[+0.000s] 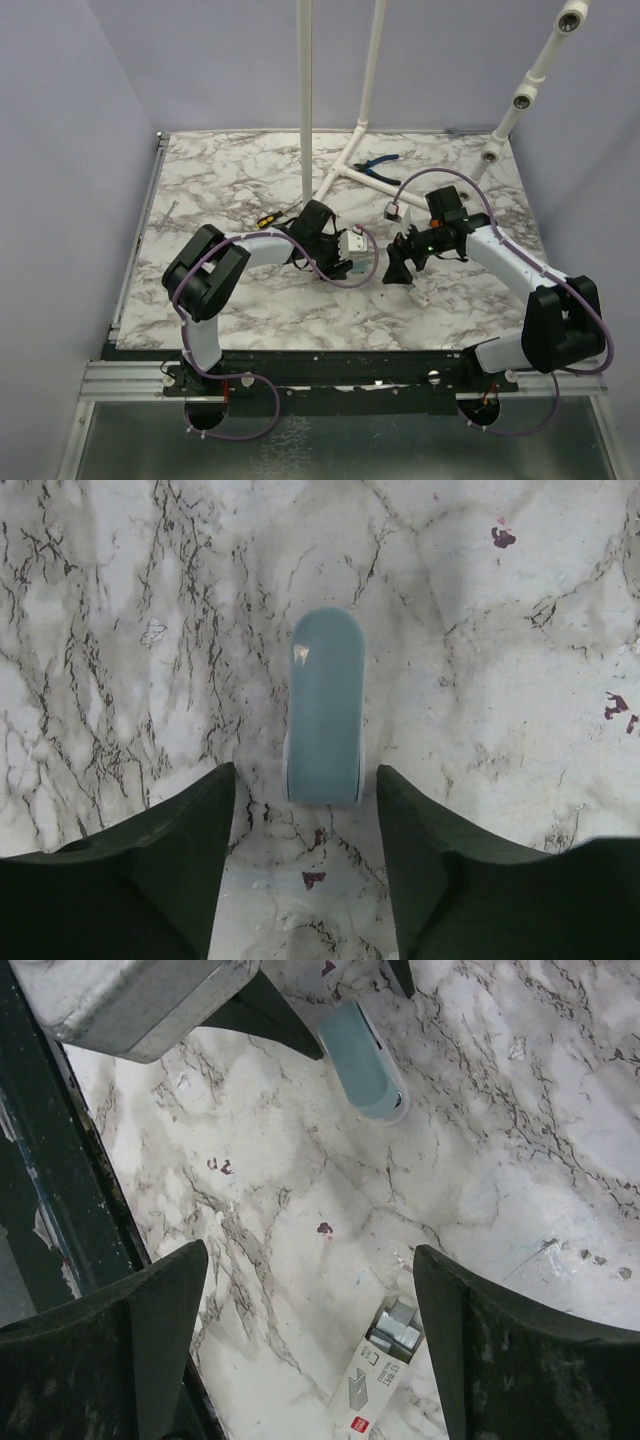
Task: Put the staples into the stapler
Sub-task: Place the stapler at the center of the board, then reset both arms
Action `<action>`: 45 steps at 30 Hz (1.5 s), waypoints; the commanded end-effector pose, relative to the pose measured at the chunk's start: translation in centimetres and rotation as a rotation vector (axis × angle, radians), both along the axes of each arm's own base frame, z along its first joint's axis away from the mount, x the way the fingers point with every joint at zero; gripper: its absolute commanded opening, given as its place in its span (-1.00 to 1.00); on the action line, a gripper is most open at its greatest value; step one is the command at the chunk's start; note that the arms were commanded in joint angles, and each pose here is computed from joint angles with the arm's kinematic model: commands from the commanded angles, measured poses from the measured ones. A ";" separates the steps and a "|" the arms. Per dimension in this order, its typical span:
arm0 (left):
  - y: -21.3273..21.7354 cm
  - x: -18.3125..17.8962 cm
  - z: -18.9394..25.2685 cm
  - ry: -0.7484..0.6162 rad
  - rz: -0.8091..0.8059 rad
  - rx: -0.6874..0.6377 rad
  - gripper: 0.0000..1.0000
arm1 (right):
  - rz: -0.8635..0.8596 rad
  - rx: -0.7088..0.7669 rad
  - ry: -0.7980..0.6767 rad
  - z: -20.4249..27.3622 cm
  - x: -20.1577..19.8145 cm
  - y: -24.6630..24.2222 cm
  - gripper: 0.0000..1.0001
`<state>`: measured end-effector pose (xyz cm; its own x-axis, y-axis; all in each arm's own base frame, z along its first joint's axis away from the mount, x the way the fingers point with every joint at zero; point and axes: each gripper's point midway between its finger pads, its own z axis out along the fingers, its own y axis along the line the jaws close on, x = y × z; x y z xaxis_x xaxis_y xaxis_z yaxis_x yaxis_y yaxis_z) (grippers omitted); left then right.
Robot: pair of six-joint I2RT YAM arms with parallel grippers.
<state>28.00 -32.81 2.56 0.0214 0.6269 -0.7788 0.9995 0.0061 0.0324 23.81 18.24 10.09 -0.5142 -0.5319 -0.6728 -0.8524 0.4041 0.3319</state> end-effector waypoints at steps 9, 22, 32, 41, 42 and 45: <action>2.1 1.8 8.7 -0.158 0.133 -0.069 0.97 | -0.196 -0.057 -0.239 4.1 3.4 -2.5 0.88; 17.5 7.6 21.9 -0.416 0.925 -0.324 0.98 | -0.670 -0.063 -0.508 12.3 6.9 -8.7 0.99; 22.8 6.3 27.7 -0.460 1.137 -0.523 0.98 | -0.749 -0.026 -0.649 16.5 7.5 -10.0 0.99; 24.6 6.0 30.0 -0.479 1.184 -0.549 0.98 | -0.792 -0.065 -0.682 14.3 7.5 -11.2 0.99; 24.4 6.0 29.8 -0.469 1.177 -0.545 0.98 | -0.792 -0.069 -0.678 14.1 7.5 -11.2 0.99; 23.8 6.0 28.9 -0.438 1.152 -0.540 0.98 | -0.784 -0.068 -0.675 14.2 7.4 -11.1 0.99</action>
